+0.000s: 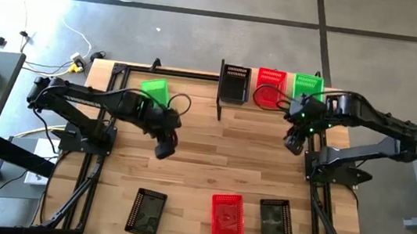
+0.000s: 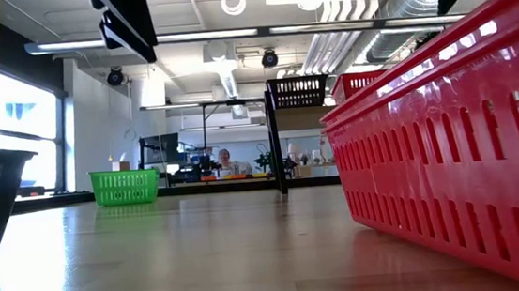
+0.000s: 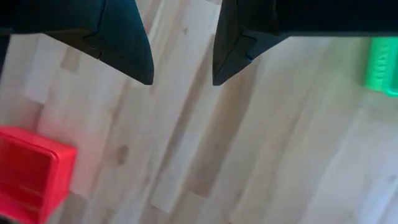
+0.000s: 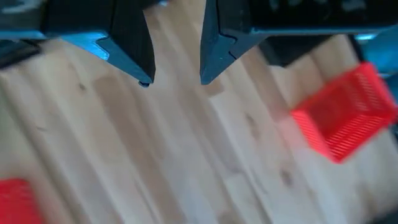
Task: Stack baskets on shelf by color
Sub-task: Stack the left black bin on top of the black bin on the shelf
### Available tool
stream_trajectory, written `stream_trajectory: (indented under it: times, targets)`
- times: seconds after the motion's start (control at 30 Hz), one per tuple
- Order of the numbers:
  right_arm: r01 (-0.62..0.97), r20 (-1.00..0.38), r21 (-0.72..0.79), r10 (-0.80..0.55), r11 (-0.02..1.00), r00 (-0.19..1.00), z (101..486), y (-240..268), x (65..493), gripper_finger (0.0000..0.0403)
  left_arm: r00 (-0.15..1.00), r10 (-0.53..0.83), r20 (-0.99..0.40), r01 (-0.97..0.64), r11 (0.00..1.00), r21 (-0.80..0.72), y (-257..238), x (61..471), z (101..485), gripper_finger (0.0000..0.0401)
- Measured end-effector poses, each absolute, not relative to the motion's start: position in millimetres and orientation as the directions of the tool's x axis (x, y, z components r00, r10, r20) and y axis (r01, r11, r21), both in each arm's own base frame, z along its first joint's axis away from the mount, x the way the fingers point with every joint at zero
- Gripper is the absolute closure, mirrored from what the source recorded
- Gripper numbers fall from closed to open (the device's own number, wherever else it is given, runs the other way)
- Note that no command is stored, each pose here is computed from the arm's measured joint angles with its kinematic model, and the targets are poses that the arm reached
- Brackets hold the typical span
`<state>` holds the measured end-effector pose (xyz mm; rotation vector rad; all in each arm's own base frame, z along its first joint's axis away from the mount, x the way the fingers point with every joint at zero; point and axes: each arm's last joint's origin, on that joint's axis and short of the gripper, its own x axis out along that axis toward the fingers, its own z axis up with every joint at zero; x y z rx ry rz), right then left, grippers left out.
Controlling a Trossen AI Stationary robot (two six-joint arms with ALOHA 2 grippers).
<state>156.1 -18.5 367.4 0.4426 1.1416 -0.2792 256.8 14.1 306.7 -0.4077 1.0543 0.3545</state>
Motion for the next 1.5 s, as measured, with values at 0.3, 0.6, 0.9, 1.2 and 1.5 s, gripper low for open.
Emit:
stream_trajectory:
  times: [0.3, 0.6, 0.9, 1.2, 1.5]
  targets:
    - [0.346, -0.810, 0.387, 0.136, 0.855, 0.570, 374.2, 29.1, 186.0, 0.0291, 0.459, 0.022, -0.888, -0.391, 0.903, -0.179, -24.7, 256.0, 306.7, 0.0245]
    - [0.330, -0.786, 0.406, 0.141, 0.852, 0.602, 363.5, 73.2, 213.7, 0.0291, 0.452, -0.072, -0.889, -0.277, 0.936, -0.217, -70.3, 247.4, 306.7, 0.0245]
    - [0.353, -0.845, 0.340, 0.119, 0.872, 0.521, 339.5, 100.5, 232.1, 0.0291, 0.365, -0.063, -0.929, -0.510, 0.821, -0.256, -103.6, 225.1, 302.6, 0.0245]
    - [0.308, -0.877, 0.274, 0.105, 0.911, 0.468, 323.9, 107.2, 245.7, 0.0291, 0.324, -0.030, -0.946, -0.752, 0.599, -0.277, -134.2, 200.3, 300.3, 0.0245]
    - [0.249, -0.880, 0.252, 0.114, 0.935, 0.461, 323.0, 107.8, 246.2, 0.0291, 0.297, 0.037, -0.954, -0.871, 0.419, -0.255, -166.6, 196.0, 280.5, 0.0245]
